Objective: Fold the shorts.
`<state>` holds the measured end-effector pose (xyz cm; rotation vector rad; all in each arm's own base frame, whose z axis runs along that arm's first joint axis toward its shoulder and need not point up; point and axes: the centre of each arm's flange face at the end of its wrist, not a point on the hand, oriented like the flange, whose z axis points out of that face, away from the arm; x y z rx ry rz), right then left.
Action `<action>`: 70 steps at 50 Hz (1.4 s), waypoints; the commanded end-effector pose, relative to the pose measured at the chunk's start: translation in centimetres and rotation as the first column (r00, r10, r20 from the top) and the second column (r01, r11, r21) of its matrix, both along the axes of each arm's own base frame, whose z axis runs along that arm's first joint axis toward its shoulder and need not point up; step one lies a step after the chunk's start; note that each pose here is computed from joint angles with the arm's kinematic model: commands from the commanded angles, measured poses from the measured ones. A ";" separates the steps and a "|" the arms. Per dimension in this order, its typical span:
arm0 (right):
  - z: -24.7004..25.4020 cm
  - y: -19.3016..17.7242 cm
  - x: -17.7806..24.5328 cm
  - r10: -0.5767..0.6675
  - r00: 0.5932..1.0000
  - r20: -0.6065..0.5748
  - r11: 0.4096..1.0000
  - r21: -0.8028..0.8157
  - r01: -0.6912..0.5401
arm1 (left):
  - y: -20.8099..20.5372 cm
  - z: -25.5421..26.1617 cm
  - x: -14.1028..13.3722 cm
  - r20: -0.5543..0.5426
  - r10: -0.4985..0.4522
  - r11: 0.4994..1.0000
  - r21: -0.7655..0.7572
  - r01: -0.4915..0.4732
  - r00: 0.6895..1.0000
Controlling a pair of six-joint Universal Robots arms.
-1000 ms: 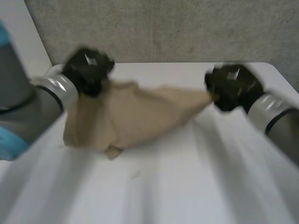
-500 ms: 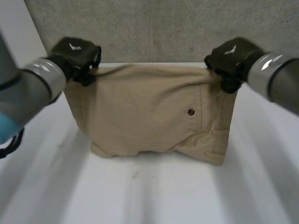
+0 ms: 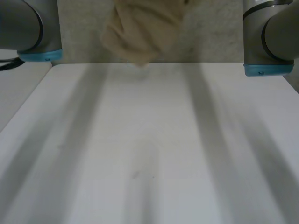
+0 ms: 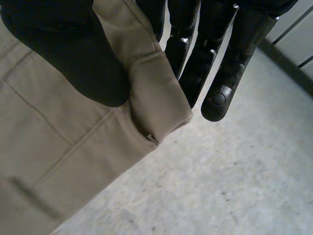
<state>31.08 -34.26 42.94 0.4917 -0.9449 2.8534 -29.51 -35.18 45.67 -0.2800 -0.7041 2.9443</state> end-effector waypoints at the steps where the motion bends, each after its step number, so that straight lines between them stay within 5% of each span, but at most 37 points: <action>1: -6.6 -0.6 0.6 0.070 0.986 -0.153 0.962 0.273 -0.026 | -1.2 -8.2 -0.2 0.107 -0.047 0.957 0.291 0.014 0.993; 7: -14.9 -1.3 1.1 0.133 0.957 -0.257 0.872 0.490 0.010 | -1.5 -16.8 -0.4 0.193 -0.087 0.871 0.491 -0.020 0.977; 14: -25.7 -0.4 0.9 0.227 0.899 -0.374 0.679 0.722 0.129 | 0.0 -28.9 -0.6 0.288 -0.177 0.677 0.730 -0.096 0.941; 19: -29.5 1.0 0.1 0.290 0.850 -0.439 0.558 0.799 0.222 | 2.8 -34.1 -0.3 0.394 -0.254 0.520 0.825 -0.219 0.883; 26: -28.1 3.4 -1.6 0.317 0.837 -0.447 0.480 0.836 0.265 | 5.8 -33.9 1.2 0.529 -0.286 0.435 0.814 -0.384 0.799; 32: -27.0 5.8 -2.8 0.339 0.825 -0.452 0.439 0.852 0.287 | 7.9 -31.5 2.8 0.558 -0.258 0.406 0.803 -0.436 0.789; 37: -26.8 8.8 -4.2 0.402 0.787 -0.469 0.345 0.873 0.344 | 10.9 -30.5 3.9 0.566 -0.296 0.360 0.812 -0.459 0.769; 41: -27.5 11.4 -5.5 0.492 0.707 -0.507 0.262 0.861 0.435 | 14.5 -30.7 5.0 0.565 -0.389 0.253 0.825 -0.505 0.728; 45: -27.7 13.1 -7.7 0.556 0.619 -0.555 0.212 0.814 0.540 | 19.3 -31.4 5.6 0.539 -0.546 0.117 0.807 -0.578 0.642; 48: -28.0 14.6 -9.3 0.599 0.563 -0.569 0.173 0.779 0.603 | 21.4 -31.7 6.3 0.515 -0.607 0.047 0.784 -0.619 0.605; 51: -27.6 15.8 -9.9 0.621 0.538 -0.570 0.167 0.767 0.620 | 23.9 -31.4 7.5 0.479 -0.669 -0.027 0.748 -0.663 0.568; 58: -24.6 18.9 -10.9 0.617 0.533 -0.579 0.222 0.778 0.588 | 26.5 -28.1 8.0 0.447 -0.710 0.007 0.777 -0.629 0.544; 63: -23.9 19.1 -10.6 0.635 0.547 -0.545 0.234 0.811 0.536 | 24.4 -26.1 7.5 0.473 -0.662 0.064 0.808 -0.585 0.581; 70: -23.6 15.4 -9.8 0.559 0.637 -0.532 0.270 0.842 0.466 | 17.6 -25.5 4.7 0.541 -0.543 0.216 0.829 -0.516 0.642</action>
